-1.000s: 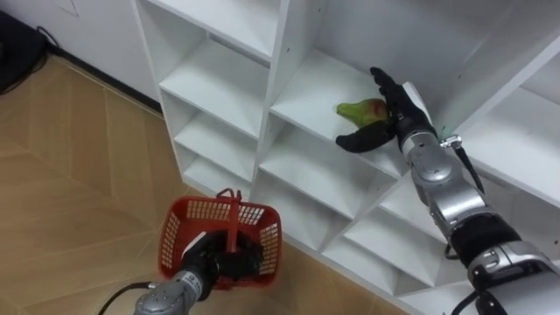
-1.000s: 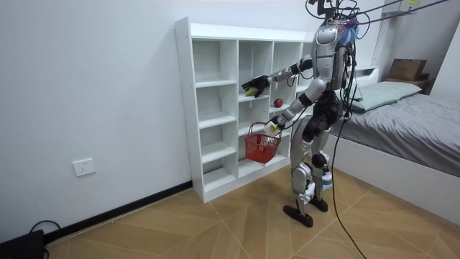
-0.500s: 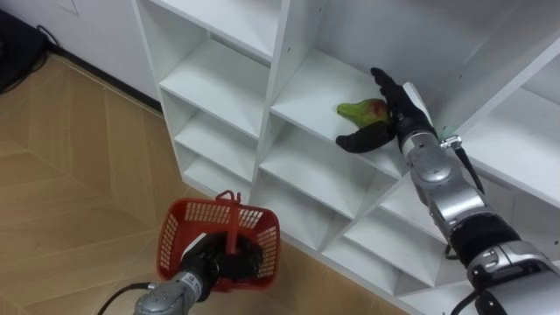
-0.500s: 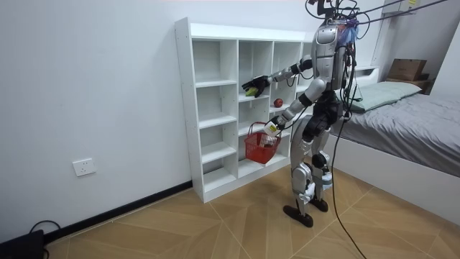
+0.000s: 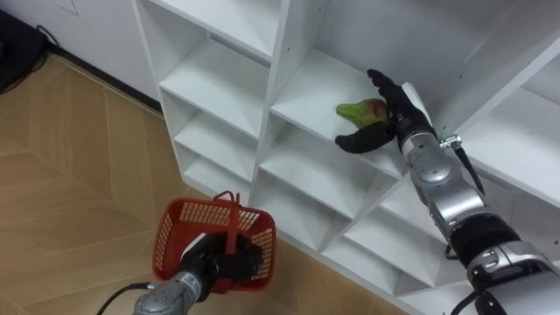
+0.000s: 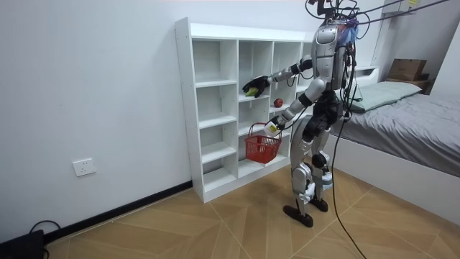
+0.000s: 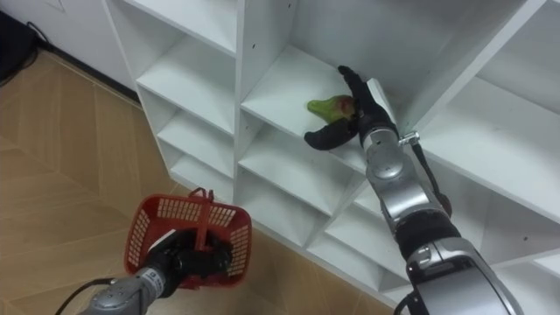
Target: Collect fruits from the closet
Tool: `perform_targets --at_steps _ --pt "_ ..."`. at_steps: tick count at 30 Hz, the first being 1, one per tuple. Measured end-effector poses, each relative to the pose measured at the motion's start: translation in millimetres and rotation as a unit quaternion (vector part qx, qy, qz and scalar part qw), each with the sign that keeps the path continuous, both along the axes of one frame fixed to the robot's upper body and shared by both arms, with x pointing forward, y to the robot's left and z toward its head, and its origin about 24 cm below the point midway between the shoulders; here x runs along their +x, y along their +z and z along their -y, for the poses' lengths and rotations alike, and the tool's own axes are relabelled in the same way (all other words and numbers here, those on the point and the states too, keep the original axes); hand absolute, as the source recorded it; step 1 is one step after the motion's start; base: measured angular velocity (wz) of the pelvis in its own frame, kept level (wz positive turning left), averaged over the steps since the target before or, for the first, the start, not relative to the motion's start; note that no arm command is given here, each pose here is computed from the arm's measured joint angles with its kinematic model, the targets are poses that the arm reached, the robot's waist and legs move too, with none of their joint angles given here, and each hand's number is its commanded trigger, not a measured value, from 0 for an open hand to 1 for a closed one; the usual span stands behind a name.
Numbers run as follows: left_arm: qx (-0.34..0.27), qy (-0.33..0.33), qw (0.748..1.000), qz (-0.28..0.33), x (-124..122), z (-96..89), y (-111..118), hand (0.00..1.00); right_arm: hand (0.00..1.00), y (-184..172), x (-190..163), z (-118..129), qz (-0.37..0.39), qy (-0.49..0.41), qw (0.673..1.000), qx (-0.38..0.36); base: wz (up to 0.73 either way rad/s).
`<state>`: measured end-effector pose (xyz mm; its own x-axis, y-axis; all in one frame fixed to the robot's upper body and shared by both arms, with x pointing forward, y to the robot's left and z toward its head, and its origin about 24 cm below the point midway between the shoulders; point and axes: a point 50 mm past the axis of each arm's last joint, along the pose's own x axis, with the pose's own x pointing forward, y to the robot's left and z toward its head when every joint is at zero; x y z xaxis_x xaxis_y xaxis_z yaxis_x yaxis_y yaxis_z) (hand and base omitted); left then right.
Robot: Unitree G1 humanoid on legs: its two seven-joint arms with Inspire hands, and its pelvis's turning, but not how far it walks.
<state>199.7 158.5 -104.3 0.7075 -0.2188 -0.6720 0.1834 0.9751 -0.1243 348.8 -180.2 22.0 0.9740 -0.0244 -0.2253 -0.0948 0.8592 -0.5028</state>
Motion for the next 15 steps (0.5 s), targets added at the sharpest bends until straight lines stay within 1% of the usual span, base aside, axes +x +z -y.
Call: perform_targets --at_steps 6,10,15 --pt "0.001 0.005 1.0 -0.012 -3.8 -2.3 -4.0 1.0 1.0 2.9 1.3 0.2 0.017 -0.006 0.999 -0.036 0.0" --pt "0.0 0.005 1.0 -0.013 -3.9 -2.3 -4.1 1.0 1.0 3.4 1.6 -0.2 0.022 -0.01 0.999 -0.039 0.0" --pt "0.001 0.005 1.0 -0.014 -4.5 -2.6 -4.7 1.0 1.0 -0.5 0.4 -2.2 0.008 -0.002 0.999 -0.036 0.0"
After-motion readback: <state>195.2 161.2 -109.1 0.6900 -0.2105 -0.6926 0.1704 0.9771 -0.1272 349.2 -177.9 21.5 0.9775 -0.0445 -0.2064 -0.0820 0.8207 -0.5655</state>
